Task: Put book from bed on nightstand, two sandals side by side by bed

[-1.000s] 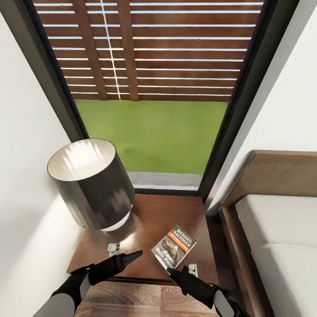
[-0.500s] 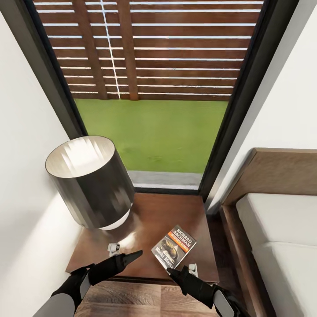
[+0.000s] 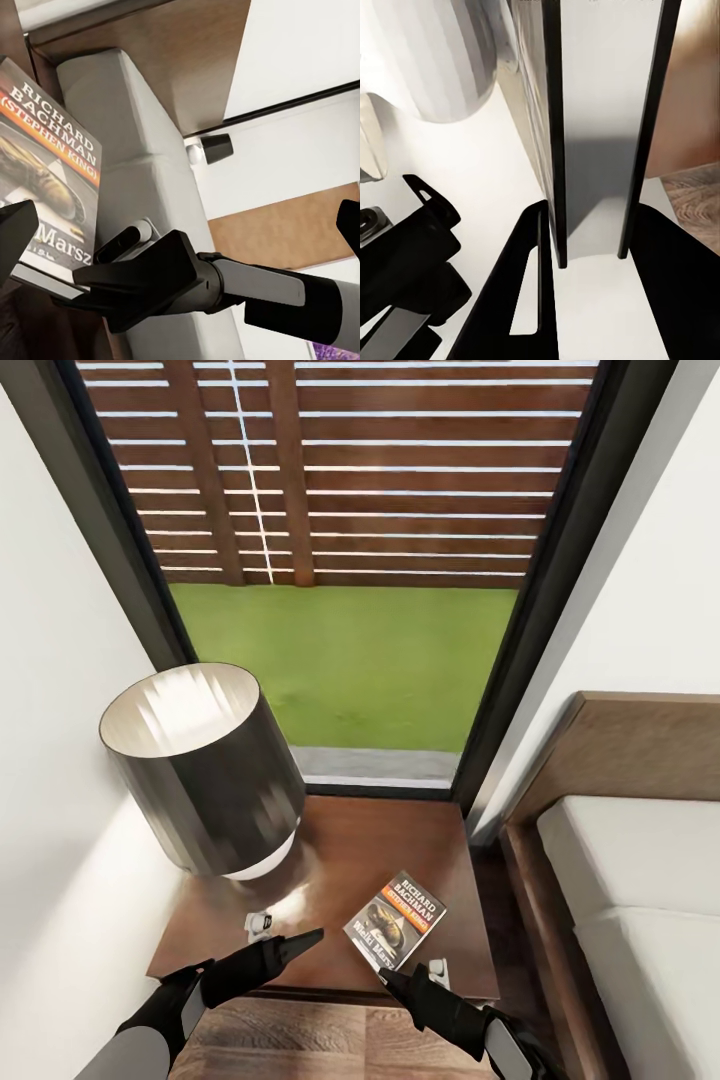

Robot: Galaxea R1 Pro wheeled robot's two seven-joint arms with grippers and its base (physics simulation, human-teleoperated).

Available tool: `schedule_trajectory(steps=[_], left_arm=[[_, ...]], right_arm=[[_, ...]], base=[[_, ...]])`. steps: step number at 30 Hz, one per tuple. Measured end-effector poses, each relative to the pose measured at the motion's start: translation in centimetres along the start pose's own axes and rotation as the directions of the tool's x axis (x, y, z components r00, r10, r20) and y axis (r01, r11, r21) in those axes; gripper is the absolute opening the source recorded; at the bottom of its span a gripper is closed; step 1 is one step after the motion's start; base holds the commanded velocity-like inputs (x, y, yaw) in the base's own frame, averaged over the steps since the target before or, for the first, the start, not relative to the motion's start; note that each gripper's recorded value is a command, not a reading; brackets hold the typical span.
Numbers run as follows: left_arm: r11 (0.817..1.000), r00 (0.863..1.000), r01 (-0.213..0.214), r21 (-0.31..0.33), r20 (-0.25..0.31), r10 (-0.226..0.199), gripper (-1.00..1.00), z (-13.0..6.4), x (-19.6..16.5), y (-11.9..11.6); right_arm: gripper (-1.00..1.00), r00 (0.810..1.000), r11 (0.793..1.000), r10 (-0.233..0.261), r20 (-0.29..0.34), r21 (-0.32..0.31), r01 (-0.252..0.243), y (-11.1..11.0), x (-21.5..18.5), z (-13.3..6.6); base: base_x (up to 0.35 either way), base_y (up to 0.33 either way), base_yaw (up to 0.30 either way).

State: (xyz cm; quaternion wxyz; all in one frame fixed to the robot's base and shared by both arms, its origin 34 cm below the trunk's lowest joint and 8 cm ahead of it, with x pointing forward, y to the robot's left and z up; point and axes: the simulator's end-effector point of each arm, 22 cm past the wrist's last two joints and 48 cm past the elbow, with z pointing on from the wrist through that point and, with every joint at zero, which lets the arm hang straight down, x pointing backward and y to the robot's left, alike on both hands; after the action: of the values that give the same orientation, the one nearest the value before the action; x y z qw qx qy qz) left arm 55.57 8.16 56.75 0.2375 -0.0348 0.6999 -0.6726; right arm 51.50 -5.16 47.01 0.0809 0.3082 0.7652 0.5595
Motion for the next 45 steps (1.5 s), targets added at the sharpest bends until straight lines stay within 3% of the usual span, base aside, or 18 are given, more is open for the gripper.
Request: schedule_trajectory(steps=[21, 27, 45], left_arm=[[1.000, 1.000, 0.000, 0.000, 0.000, 0.000, 1.00, 0.0, 0.2, 0.5], [1.000, 1.000, -0.001, 0.000, 0.000, 0.001, 1.00, -0.1, 0.7, 1.6], [1.000, 1.000, 0.001, 0.005, 0.001, -0.001, 1.00, 0.0, 1.2, 2.5]], right_arm=[[-1.00, 1.000, 1.000, 0.000, 0.000, 0.000, 0.000, -0.6, 0.0, 0.2], [-1.00, 1.000, 1.000, -0.001, -0.001, 0.001, 0.001, -1.8, -0.1, 0.5], [-1.00, 1.000, 1.000, 0.000, 0.000, -0.001, 0.000, -2.7, -0.2, 0.8]], base=[[0.000, 0.000, 0.000], [0.000, 0.000, 0.000], [0.000, 0.000, 0.000]])
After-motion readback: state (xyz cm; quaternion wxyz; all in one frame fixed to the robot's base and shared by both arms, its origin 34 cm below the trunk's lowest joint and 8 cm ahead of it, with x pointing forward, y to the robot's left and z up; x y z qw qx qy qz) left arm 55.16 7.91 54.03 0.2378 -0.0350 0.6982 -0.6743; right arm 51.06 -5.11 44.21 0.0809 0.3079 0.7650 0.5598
